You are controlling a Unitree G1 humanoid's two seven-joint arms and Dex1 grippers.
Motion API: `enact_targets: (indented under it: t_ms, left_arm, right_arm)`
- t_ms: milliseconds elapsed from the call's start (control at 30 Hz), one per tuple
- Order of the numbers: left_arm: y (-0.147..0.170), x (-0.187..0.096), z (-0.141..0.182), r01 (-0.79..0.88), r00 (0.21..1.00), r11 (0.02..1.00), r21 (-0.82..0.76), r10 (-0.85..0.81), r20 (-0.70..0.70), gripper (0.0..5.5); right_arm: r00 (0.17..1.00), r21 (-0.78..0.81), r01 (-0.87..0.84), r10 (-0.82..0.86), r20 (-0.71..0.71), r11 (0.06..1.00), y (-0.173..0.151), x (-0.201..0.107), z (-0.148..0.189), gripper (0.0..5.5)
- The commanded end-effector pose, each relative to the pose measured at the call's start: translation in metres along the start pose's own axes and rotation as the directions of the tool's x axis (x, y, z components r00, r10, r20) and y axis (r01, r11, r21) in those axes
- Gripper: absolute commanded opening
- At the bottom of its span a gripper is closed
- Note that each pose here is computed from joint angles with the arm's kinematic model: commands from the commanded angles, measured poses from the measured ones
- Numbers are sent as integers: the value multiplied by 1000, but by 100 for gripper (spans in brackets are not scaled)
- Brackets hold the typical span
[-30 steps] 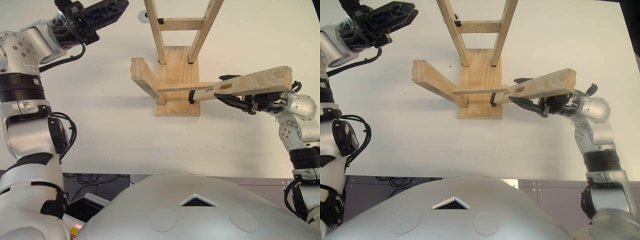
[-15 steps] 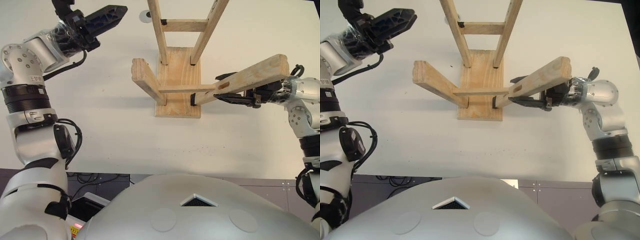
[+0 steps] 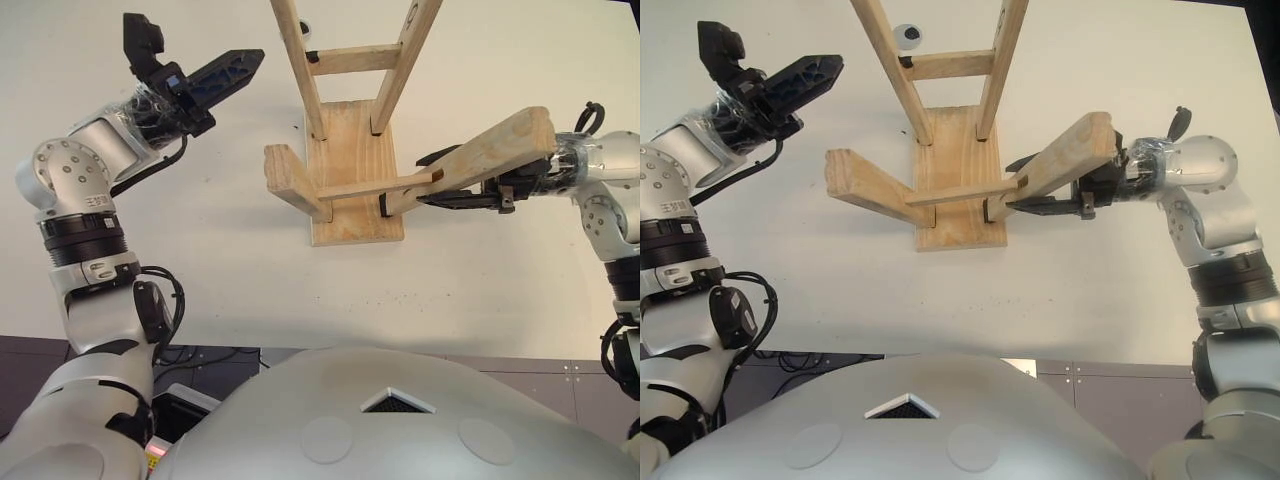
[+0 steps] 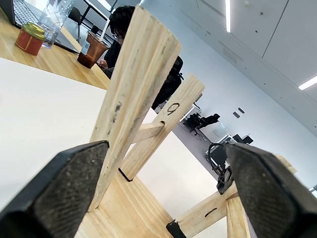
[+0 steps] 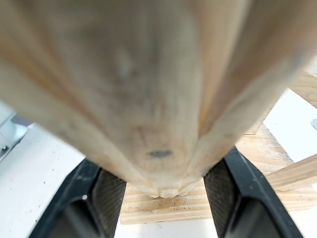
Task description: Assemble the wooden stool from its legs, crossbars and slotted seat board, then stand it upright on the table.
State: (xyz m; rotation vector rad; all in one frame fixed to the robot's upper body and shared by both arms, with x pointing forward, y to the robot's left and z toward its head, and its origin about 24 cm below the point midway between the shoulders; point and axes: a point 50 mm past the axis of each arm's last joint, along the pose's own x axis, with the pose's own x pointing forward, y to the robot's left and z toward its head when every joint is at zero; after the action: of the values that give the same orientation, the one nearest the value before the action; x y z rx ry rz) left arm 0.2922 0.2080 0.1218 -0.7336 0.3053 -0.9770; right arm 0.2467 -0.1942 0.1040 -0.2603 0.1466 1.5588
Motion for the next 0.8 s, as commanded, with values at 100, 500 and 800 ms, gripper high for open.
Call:
enact_targets:
  t_ms: [100,500,800]
  left_arm:
    - [-3,-2,-2,-19,999,1000,6,19,26,430]
    - [-29,15,-8,37,999,995,96,-33,-41,430]
    - [-159,74,69,509,840,713,483,-287,-461,430]
  right_arm:
    - [947,245,-125,189,-259,961,31,3,-49,203]
    - [732,192,-182,263,-629,964,10,10,-53,203]
    - [810,319,-12,196,-553,948,20,12,-74,203]
